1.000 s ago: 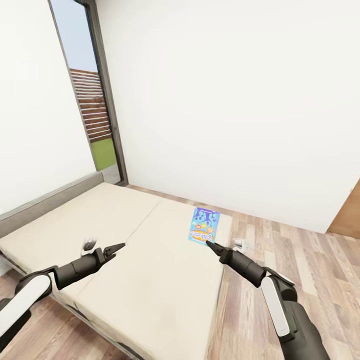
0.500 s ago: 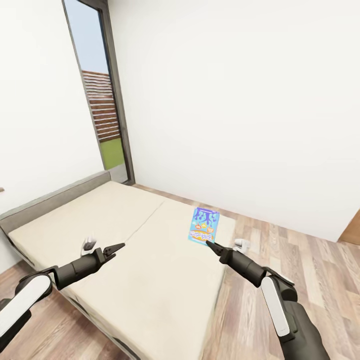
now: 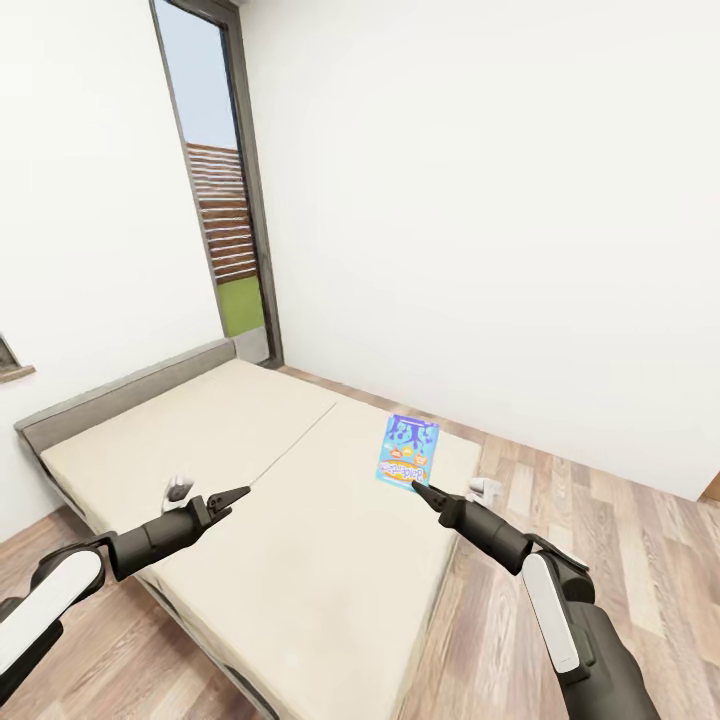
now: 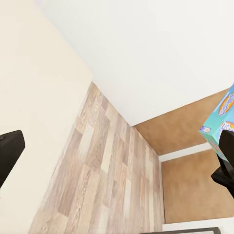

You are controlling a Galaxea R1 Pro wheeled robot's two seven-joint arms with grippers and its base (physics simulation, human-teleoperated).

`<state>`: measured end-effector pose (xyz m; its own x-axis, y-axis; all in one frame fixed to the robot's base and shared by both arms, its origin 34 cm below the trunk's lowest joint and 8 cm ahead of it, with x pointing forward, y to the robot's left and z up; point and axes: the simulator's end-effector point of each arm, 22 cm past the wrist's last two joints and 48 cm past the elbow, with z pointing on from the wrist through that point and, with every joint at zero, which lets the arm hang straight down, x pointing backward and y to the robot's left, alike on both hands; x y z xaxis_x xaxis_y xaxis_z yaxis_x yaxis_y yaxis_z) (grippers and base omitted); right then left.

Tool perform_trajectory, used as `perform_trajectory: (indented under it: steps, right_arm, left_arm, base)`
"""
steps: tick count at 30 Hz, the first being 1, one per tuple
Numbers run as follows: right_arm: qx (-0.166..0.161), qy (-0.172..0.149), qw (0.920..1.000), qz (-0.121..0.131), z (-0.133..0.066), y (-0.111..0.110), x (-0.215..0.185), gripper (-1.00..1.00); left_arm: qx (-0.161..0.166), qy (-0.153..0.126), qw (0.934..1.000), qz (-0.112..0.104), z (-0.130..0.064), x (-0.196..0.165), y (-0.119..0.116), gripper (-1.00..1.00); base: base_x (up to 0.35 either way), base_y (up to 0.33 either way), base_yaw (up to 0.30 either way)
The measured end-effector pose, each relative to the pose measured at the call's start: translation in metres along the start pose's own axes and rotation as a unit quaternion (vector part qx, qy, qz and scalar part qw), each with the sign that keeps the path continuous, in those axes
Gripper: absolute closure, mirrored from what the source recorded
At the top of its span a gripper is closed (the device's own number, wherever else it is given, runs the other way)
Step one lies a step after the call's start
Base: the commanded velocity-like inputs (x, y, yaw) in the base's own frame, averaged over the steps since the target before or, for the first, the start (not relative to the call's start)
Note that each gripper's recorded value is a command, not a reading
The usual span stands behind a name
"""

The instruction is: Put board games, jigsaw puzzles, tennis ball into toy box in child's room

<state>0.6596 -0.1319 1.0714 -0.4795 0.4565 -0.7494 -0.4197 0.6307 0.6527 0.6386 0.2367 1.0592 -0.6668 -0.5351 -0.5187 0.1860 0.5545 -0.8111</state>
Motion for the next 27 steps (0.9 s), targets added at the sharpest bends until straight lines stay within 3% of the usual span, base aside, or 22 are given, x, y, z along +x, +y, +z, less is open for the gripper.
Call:
perform_trajectory:
  steps: [11,27]
  right_arm:
    - [-0.002,0.0,1.0,0.0,-0.0001,0.001,-0.0002,1.0]
    - [-0.003,0.0,1.0,-0.001,-0.0002,0.0023,-0.0011,1.0]
  left_arm:
    - [0.0,0.0,1.0,0.0,-0.0002,-0.0001,-0.0004,-1.0]
    - [0.001,-0.001,1.0,0.001,-0.0004,-0.0008,-0.0009,-1.0]
  base:
    - [0.0,-0.167,0.187]
    - [0.055,-0.112,0.096]
